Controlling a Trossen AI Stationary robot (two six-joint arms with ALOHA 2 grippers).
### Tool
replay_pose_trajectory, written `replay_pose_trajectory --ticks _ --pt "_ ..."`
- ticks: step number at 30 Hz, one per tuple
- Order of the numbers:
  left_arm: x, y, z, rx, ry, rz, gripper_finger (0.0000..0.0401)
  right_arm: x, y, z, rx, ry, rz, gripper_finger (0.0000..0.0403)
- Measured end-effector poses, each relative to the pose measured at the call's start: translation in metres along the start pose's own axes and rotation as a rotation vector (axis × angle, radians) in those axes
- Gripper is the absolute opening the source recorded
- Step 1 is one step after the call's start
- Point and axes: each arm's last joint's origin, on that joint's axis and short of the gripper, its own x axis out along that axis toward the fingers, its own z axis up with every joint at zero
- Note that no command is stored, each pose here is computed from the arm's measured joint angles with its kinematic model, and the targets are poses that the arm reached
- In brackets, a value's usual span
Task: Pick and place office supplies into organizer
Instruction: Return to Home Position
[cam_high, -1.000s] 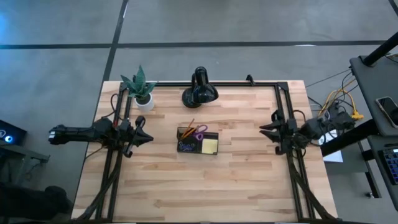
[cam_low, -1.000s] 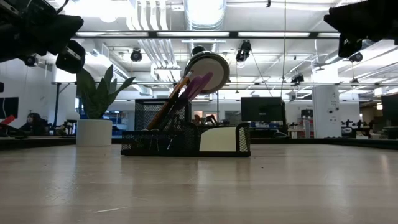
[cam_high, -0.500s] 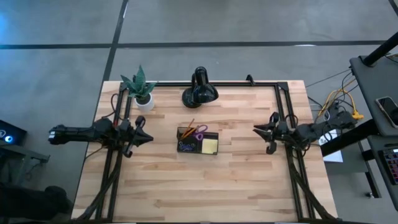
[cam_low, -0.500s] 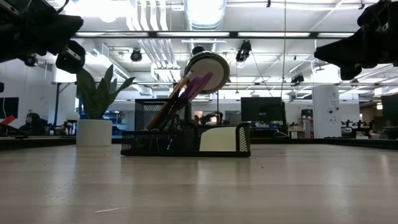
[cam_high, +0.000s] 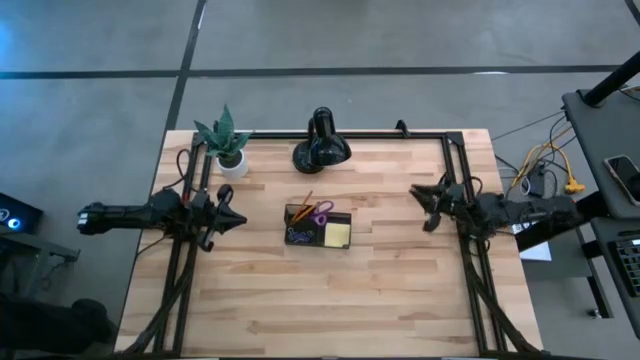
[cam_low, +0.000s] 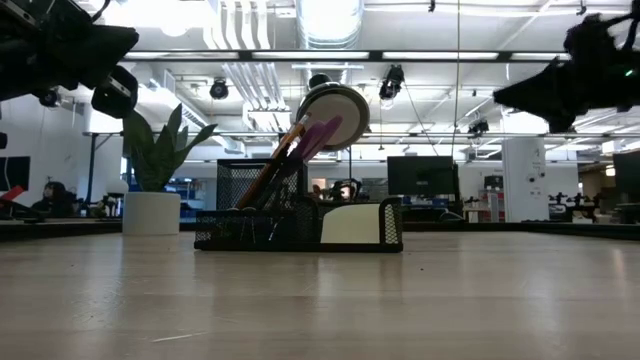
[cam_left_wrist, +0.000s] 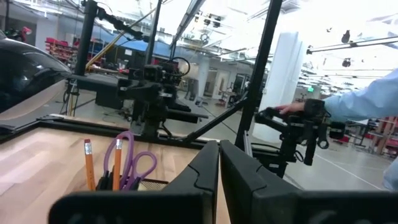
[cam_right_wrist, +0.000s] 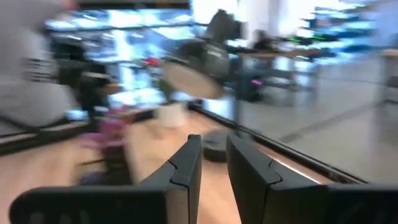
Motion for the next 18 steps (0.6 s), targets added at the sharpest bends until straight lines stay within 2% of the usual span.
replay_pose_trajectory --ticks 4,7,18 --pt "0.0 0.0 0.0 0.0 0.0 0.001 0.0 0.004 -0.017 0.003 -0.004 -0.039 -0.188 0.0068" --pt "0.0 0.0 0.0 0.0 0.0 0.001 0.0 0.006 -0.025 0.003 -0.013 -0.046 -0.274 0.0068" --pt "0.003 0.001 -0.003 -0.005 0.039 0.011 0.0 0.006 -0.023 0.003 -0.009 -0.045 -0.259 0.0068"
